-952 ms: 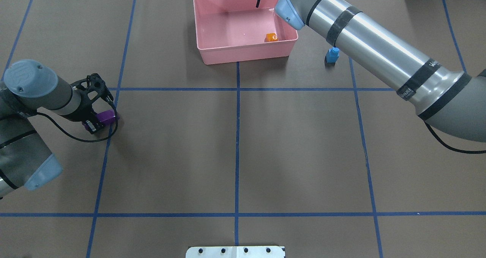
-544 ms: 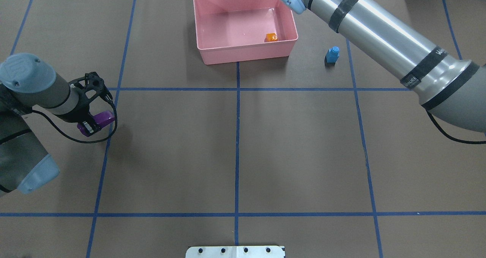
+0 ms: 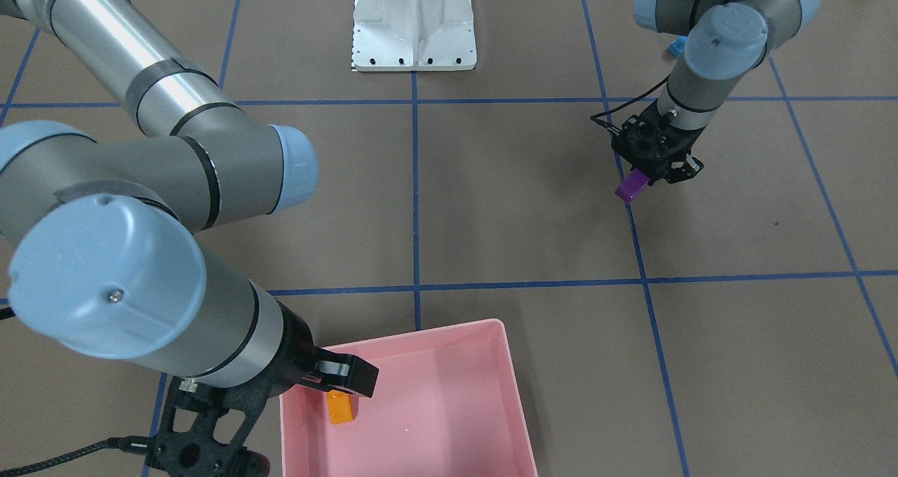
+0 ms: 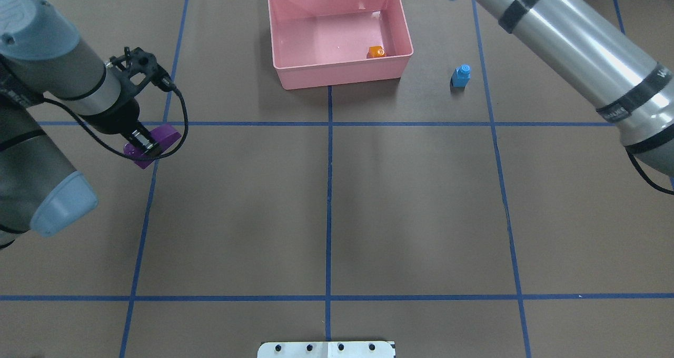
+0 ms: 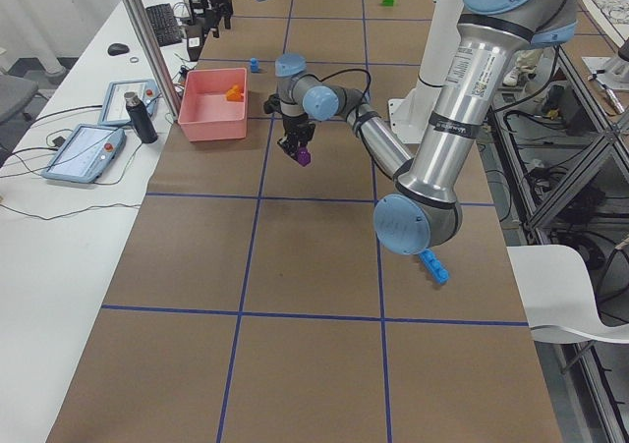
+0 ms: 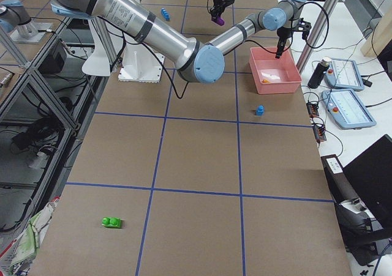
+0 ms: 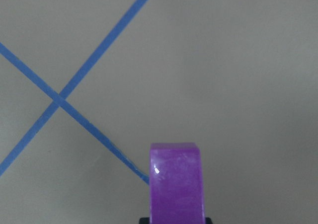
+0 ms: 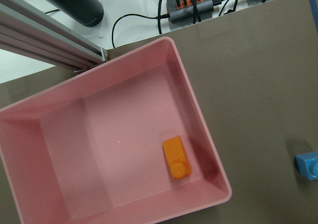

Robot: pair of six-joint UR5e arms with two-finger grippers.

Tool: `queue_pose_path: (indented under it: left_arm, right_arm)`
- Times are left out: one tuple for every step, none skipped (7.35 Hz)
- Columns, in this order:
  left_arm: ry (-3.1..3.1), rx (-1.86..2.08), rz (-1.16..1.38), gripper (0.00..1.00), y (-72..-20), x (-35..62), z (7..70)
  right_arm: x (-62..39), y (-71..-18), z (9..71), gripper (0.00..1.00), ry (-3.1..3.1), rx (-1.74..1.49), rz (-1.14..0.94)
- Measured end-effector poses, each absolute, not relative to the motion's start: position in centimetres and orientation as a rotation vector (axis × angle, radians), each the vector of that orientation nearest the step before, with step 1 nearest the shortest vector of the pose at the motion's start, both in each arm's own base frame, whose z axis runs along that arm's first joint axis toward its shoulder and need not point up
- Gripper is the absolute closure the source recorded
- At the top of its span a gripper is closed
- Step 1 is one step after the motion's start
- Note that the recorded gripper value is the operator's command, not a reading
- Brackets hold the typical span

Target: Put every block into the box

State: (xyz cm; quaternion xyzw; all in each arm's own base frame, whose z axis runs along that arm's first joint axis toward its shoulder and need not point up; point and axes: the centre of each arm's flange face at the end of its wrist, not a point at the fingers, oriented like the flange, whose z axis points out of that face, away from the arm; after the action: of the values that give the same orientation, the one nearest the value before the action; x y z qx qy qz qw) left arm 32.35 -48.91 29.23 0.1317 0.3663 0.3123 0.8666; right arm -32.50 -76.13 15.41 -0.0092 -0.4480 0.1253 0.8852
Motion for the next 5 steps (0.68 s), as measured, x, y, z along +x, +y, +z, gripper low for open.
queue_pose_path:
  left_arm:
    - [0.801,0.274,0.563,1.00,-51.1,32.7,26.0]
    - [0.830,0.270,0.464,1.00,-53.6,33.1,22.6]
    - [0.855,0.255,0.356,1.00,-56.5,34.1,18.9]
    - [0.877,0.243,0.264,1.00,-59.8,35.5,15.7]
    - [0.902,0.246,0.198,1.00,-63.3,36.9,13.8]
  right_arm:
    - [-30.7,-75.4,18.5,0.00,-0.922,0.011,0.224]
    - [-28.9,-74.7,21.7,0.00,-0.909,0.037,0.183]
    - [-27.5,-74.2,24.7,0.00,-0.893,0.056,0.142]
    - [-27.2,-73.6,27.5,0.00,-0.873,0.062,0.110]
    - [-27.9,-73.0,29.3,0.00,-0.851,0.060,0.090]
